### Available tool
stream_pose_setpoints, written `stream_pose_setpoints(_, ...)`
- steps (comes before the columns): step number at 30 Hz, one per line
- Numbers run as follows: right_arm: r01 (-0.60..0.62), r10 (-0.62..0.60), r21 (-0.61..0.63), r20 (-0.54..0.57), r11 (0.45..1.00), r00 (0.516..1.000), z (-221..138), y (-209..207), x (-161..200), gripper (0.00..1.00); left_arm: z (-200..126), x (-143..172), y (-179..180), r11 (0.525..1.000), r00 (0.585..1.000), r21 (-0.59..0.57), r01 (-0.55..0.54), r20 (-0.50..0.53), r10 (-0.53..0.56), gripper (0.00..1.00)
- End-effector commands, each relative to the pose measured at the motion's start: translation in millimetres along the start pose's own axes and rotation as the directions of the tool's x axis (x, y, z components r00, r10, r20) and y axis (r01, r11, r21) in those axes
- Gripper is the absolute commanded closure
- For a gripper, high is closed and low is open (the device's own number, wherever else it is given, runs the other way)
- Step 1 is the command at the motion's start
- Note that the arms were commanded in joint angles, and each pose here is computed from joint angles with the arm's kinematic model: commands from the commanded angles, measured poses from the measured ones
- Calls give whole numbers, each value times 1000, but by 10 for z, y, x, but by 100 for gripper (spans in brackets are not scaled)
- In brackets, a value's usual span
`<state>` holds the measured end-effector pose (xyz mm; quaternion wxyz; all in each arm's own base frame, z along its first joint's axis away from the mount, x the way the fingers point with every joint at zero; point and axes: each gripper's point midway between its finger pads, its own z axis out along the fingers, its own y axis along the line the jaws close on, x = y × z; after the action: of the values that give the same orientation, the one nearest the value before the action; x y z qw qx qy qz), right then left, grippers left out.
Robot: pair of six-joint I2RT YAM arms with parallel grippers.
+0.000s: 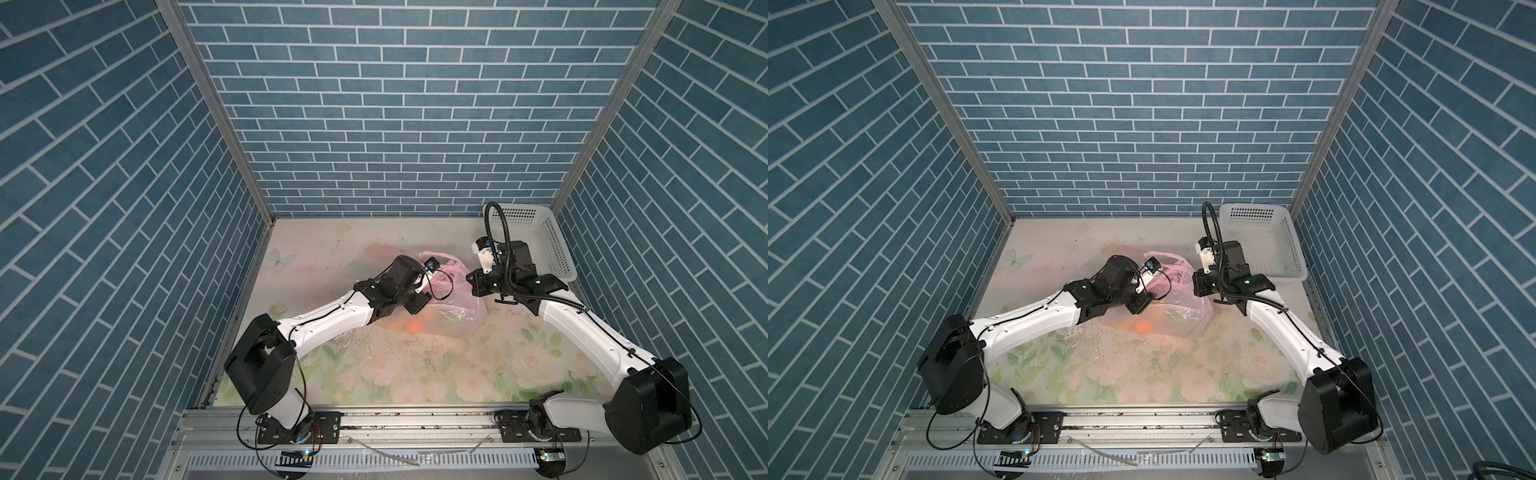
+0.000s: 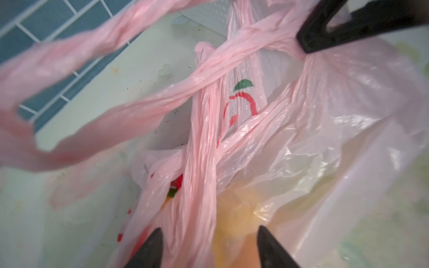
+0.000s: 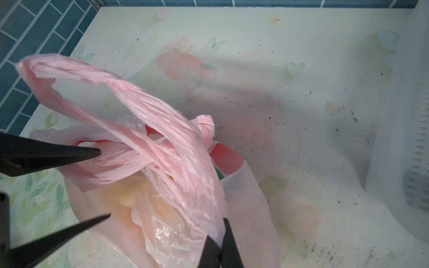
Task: Untie the knot of the plastic bag and take out the fruit
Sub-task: Untie the plastic bag at the center of the table.
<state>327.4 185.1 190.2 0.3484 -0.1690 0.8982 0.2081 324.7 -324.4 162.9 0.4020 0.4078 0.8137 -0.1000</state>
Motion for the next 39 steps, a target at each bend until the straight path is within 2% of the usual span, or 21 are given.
stream_pose_setpoints(1, -24, 25, -20, 31, 1000, 999, -101, 48, -61, 100, -12, -238, 235, 990, 998, -138, -2, 64, 11, 55)
stream_pose_setpoints(3, -24, 25, -17, 33, 1000, 999, -113, 44, -49, 100, -10, -239, 338, 980, 998, -201, -1, 63, 14, 58)
stream_pose_setpoints(6, -20, 21, -17, 35, 1000, 999, -132, 46, -34, 100, -31, -222, 440, 965, 998, -262, -20, 52, 35, 69)
stream_pose_setpoints(9, -20, 20, -13, 36, 1000, 999, -140, 39, -27, 100, -92, -206, 475, 959, 998, -281, -33, 46, 47, 84)
stream_pose_setpoints(13, -25, 25, -6, 34, 1000, 999, -131, 24, -16, 100, -304, -224, 473, 962, 995, -272, -8, 92, 34, 100)
stream_pose_setpoints(19, -47, 47, 3, 37, 999, 998, -139, 3, 24, 100, -798, -243, 366, 980, 971, -185, 71, 238, -26, 100)
stream_pose_setpoints(26, -104, 106, -61, 22, 993, 994, -120, 82, 211, 100, -1224, -23, 220, 988, 941, -83, 128, 324, -95, 100)
stream_pose_setpoints(31, -170, 174, -121, 21, 978, 985, -118, 174, 405, 100, -1273, 226, 204, 980, 933, -76, 185, 326, -151, 100)
stream_pose_setpoints(34, -174, 178, -127, 24, 977, 984, -122, 198, 441, 100, -1301, 167, 289, 975, 924, -116, 192, 357, -139, 100)
stream_pose_setpoints(39, -145, 152, -80, 97, 986, 984, -147, 122, 200, 100, -1186, -124, 545, 972, 903, -123, 200, 408, -135, 100)
